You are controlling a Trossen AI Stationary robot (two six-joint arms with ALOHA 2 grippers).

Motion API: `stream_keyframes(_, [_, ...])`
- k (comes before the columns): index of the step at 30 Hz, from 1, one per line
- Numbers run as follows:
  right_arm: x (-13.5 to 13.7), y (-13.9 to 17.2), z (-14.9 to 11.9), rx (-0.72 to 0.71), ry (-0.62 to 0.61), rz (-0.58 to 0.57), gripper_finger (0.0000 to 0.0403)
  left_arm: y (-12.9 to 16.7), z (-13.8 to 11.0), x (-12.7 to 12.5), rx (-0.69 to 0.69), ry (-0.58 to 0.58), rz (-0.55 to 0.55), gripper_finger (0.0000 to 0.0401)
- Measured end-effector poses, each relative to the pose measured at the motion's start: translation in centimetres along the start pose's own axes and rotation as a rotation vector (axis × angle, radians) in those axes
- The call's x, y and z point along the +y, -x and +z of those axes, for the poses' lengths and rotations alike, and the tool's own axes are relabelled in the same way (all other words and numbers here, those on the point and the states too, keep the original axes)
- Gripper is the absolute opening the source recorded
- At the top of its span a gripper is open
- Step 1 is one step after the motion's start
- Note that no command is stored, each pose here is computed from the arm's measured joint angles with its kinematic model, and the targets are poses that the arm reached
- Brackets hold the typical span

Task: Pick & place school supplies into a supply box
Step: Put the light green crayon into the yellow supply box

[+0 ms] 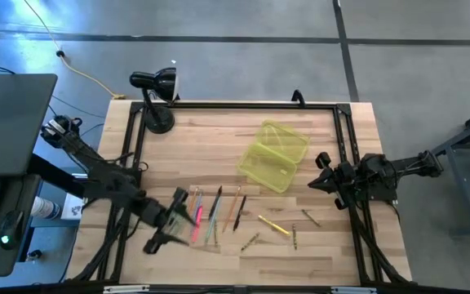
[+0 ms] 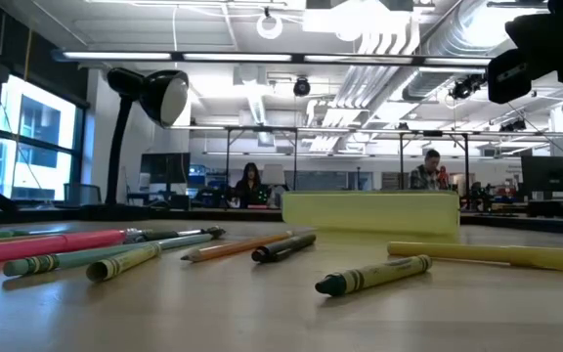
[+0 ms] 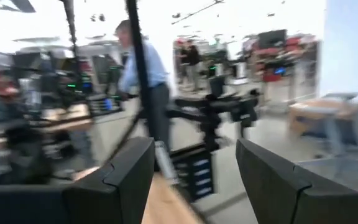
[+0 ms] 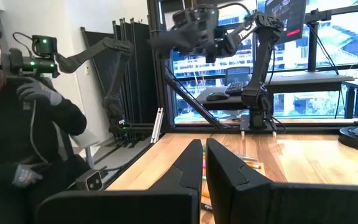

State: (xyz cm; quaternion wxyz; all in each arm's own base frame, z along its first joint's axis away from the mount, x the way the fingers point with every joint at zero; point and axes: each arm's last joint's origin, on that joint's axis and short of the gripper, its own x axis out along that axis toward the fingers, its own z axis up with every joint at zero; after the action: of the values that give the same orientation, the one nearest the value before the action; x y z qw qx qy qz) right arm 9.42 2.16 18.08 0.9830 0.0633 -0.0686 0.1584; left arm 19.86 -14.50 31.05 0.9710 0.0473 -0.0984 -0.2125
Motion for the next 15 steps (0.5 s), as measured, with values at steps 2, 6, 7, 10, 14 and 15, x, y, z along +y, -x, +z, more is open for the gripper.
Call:
stream_keyframes(2, [0.0, 0.0, 0.0, 0.0, 0.0, 0.0, 0.0, -0.2, -0.1, 1.2, 0.002, -0.026, 0.038, 0.026])
stream_keyframes(6, [0.0, 0.0, 0.0, 0.0, 0.0, 0.0, 0.0, -0.4, -0.7, 3.2, 0.032, -0.007, 0.112, 0.026])
stream_keyframes(7, [0.0, 0.0, 0.0, 0.0, 0.0, 0.0, 0.0, -0.4, -0.9, 3.6, 0.042, 0.004, 0.131, 0.026])
stream_keyframes(10, [0.0, 0.0, 0.0, 0.0, 0.0, -0.001, 0.0, -0.5, -1.3, 4.6, 0.07, 0.058, 0.168, 0.026])
stream_keyframes(14, [0.0, 0.0, 0.0, 0.0, 0.0, -0.001, 0.0, -0.5, -1.4, 5.5, 0.069, 0.08, 0.198, 0.026])
stream_keyframes(15, [0.0, 0.0, 0.0, 0.0, 0.0, -0.001, 0.0, -0.5, -1.4, 5.7, 0.071, 0.079, 0.206, 0.026])
